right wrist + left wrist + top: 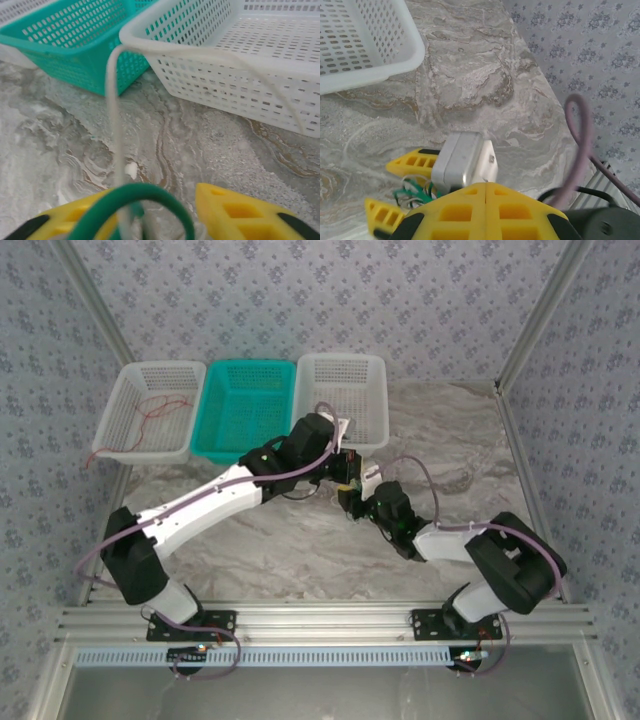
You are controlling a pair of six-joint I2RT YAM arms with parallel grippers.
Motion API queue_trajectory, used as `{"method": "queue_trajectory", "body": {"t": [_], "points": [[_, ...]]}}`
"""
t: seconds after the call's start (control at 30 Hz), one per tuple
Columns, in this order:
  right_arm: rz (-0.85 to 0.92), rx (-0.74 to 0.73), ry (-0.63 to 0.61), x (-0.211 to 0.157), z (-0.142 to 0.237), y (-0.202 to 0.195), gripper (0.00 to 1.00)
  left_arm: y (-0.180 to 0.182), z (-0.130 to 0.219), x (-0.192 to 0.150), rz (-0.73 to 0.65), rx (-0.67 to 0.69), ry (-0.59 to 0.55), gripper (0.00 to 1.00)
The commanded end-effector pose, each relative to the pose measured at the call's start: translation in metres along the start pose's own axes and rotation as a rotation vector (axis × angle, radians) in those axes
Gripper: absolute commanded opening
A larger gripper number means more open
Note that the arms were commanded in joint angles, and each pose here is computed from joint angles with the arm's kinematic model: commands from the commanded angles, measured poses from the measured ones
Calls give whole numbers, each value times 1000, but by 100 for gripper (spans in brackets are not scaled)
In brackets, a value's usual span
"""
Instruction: Untangle the cables
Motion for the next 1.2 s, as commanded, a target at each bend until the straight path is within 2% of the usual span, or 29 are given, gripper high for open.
{"method": "queue_trajectory", "body": {"t": [0.0,0.07,0.33,0.57,0.67,0.83,0.97,1.03,1.17], "points": [[-29,-53,-3,-9,2,-8,35,-15,40,19,-28,-22,-86,0],[-20,-53,27,-17,4,-8,32,-14,51,24,-43,1,-114,0],[-21,-82,104,-38,12,-16,35,7,109,50,-68,115,-238,0],[-19,-115,138,-46,15,-24,34,26,187,78,-72,203,-421,0],[-24,-138,147,-49,17,-28,33,31,209,81,-81,233,-461,0],[-46,-161,147,-50,20,-35,33,58,256,77,-82,403,-531,0],[-43,-143,140,-44,21,-32,32,73,301,70,-45,460,-643,0],[-40,-129,132,-38,21,-29,31,77,301,64,-40,453,-644,0],[-35,-102,96,-16,23,-22,24,94,248,40,-9,406,-469,0]]}}
Point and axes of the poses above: each hand's point on the last joint's axis, 136 mm out from that joint toward the fingers, its own z axis back along the fingers, its own y axis along the line the jaws close on, x = y × z, the point moved 3 cm from there along z, back along the fingers, and after that the axes turned 1 degree about z, right-handed, at the moved point
